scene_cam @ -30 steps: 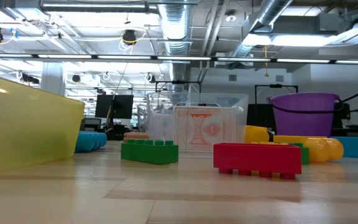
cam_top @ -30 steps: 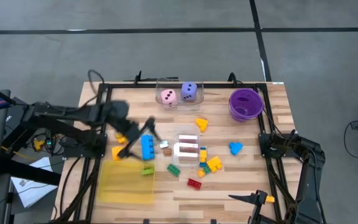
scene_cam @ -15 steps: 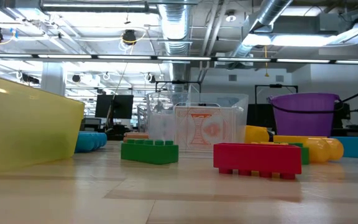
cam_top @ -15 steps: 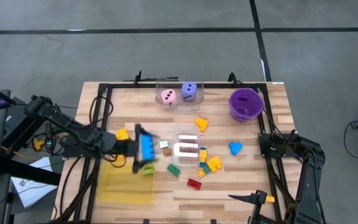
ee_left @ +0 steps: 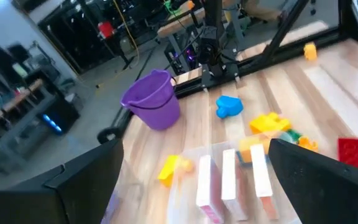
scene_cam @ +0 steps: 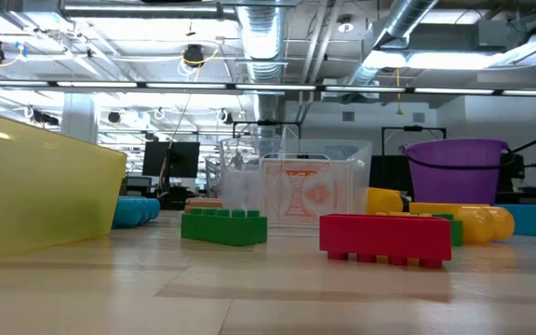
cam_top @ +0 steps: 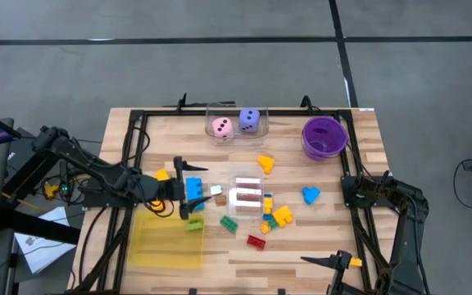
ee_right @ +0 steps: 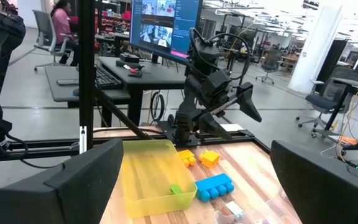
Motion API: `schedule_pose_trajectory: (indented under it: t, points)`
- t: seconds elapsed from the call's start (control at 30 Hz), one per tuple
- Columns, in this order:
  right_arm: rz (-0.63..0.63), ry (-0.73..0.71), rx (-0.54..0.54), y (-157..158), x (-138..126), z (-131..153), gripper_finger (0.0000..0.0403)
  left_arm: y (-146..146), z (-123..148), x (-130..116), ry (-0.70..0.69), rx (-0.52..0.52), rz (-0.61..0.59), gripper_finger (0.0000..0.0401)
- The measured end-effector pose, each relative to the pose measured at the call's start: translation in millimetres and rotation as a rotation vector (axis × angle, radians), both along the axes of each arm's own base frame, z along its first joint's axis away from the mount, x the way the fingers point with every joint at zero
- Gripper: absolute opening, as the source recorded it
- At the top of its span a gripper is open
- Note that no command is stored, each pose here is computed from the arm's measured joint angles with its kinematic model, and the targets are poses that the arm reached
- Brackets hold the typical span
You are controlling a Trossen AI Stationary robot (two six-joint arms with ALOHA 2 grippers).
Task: Pick & Place Toys
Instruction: Put the brown game piece into the yellow bin
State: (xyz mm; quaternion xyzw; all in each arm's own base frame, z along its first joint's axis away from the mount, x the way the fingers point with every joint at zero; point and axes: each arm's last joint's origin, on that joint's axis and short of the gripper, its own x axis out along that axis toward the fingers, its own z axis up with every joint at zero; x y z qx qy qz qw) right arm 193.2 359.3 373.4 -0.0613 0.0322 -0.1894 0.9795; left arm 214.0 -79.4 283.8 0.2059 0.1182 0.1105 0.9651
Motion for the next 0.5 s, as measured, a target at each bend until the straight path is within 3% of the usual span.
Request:
schedule_pose_trajectory:
  t: [0.2, 0.37, 0.5]
  points:
    - [0.0, 0.006, 0.0, -1, 2, 0, 0.04, 21, -21, 15, 0.106, -0.139, 0.068, 0.0371]
    - [0.01, 0.021, 0.005, -2, 4, -1, 0.04, 39, -45, 35, 0.247, -0.252, -0.017, 0.0351]
    - [0.022, 0.033, 0.01, -1, 4, -1, 0.04, 48, -62, 55, 0.358, -0.3, -0.018, 0.0351]
